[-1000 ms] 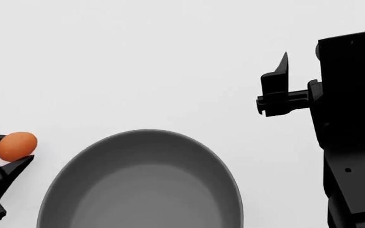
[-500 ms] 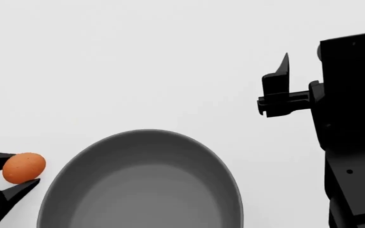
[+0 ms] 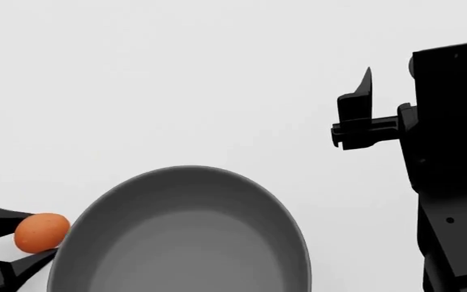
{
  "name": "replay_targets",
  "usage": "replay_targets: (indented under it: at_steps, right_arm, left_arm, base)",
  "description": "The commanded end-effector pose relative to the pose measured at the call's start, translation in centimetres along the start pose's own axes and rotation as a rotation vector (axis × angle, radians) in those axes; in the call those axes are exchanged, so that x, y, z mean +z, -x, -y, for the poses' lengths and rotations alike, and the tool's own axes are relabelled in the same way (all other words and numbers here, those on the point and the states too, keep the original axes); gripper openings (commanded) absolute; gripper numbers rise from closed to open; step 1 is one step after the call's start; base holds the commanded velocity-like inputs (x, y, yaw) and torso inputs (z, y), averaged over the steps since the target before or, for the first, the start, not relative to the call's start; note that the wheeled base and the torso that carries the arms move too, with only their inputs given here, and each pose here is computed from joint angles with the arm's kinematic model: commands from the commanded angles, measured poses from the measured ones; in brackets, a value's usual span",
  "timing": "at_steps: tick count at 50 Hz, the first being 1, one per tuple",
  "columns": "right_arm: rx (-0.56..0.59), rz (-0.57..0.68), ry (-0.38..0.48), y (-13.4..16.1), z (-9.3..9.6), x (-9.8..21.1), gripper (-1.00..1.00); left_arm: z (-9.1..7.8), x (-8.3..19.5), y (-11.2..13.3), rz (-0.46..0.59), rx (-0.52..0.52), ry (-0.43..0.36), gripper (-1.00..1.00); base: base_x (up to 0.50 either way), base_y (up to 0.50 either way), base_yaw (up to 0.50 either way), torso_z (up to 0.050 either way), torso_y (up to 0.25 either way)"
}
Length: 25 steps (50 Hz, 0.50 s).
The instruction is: Place the eggs and milk next to the bowl.
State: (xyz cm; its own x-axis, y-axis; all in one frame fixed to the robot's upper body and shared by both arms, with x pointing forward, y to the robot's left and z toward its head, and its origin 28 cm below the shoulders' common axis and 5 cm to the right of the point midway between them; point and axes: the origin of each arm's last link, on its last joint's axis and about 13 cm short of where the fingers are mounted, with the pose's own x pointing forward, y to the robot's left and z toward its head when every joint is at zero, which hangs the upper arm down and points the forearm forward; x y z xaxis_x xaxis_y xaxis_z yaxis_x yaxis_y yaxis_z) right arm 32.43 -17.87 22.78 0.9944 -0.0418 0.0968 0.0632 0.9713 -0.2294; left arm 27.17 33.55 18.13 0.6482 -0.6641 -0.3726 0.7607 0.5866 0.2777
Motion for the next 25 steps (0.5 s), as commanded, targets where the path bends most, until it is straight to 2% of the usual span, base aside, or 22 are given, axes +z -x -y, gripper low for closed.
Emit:
replay_targets:
  at_steps: [1,25]
  right_arm:
    - [0.011,0.012,-0.023,0.05,0.03,0.06,1.00]
    - [0.010,0.013,-0.023,0.09,0.01,0.16,1.00]
  left_arm:
    - [0.43,0.34,-0.49,0.038,-0.046,0.000,-1.00]
    - [0.65,0.22,-1.48,0.044,-0.090,-0.007,-1.00]
  base:
    - [0.00,0.00,0.00,0.000,0.000]
    - [0.00,0.00,0.00,0.000,0.000]
